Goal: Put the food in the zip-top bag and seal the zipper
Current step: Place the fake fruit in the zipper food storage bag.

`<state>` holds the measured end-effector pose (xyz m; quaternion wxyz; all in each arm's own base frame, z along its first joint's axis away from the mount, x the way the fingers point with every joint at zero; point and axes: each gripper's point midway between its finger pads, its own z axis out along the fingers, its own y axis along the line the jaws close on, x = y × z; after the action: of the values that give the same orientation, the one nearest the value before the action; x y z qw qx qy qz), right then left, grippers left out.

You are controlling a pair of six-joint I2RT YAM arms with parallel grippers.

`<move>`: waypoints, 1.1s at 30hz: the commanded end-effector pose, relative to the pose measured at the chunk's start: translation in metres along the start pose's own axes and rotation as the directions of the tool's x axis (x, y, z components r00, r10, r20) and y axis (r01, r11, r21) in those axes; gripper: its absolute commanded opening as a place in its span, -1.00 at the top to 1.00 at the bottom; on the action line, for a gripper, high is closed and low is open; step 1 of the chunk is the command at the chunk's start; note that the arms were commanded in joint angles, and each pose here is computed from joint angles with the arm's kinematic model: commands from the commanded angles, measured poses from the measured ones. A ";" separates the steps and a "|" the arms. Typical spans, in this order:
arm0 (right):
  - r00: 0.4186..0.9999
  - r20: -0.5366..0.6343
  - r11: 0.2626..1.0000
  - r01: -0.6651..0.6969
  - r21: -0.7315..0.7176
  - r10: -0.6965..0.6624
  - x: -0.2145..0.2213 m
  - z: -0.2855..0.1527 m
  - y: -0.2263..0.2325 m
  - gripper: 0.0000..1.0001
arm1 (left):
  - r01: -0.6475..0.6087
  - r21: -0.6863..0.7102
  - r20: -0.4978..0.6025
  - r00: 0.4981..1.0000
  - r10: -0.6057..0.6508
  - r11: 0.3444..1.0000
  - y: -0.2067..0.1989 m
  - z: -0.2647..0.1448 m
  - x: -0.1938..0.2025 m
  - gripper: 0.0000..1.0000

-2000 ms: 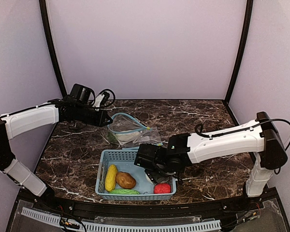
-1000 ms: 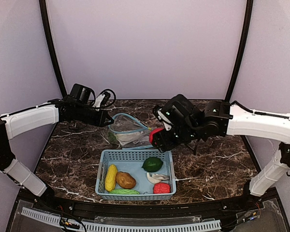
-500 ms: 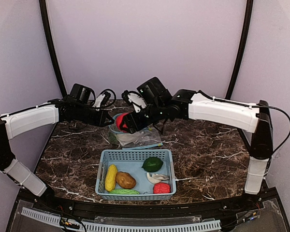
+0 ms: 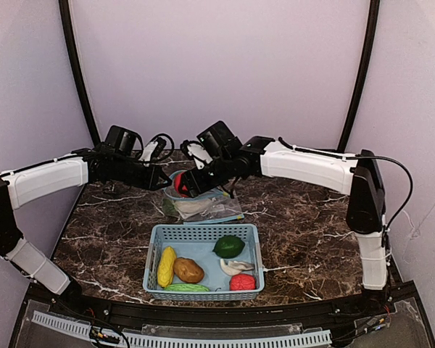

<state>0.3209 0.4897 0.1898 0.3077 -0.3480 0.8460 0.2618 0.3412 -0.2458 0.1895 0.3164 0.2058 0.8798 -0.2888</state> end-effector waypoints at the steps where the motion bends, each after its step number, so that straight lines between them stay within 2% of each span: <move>1: 1.000 -0.027 1.000 0.012 0.012 -0.012 0.000 0.016 -0.004 -0.36 | -0.014 0.020 0.030 0.999 0.013 1.000 -0.005 -0.009 -0.005 0.99; 7: 0.997 -0.083 0.993 0.018 0.119 -0.008 0.013 0.031 -0.025 -0.39 | -0.011 0.017 0.030 1.000 0.010 1.000 -0.004 -0.009 -0.005 0.99; 18: 0.978 -0.203 0.936 0.035 0.351 0.039 0.044 0.026 -0.078 -0.44 | -0.029 -0.037 0.070 0.997 0.032 0.999 0.001 -0.018 -0.011 0.99; 21: 0.977 -0.208 0.935 0.036 0.352 0.041 0.045 0.026 -0.080 -0.52 | -0.027 -0.025 0.064 0.998 0.029 0.999 0.000 -0.016 -0.010 0.99; 28: 0.981 -0.190 0.945 0.026 0.325 0.039 0.037 0.023 -0.074 -0.85 | -0.015 0.011 0.040 0.999 0.015 1.000 -0.004 -0.009 -0.006 0.99; 33: 0.988 -0.152 0.971 0.012 0.239 0.025 0.023 0.011 -0.055 -0.92 | -0.014 0.022 0.036 0.999 0.013 1.000 -0.005 -0.008 -0.005 0.99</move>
<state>0.3549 0.4615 0.1420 0.2891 -0.3236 0.8931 0.1186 0.3387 -0.2461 0.1982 0.3285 0.2090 0.8726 -0.2948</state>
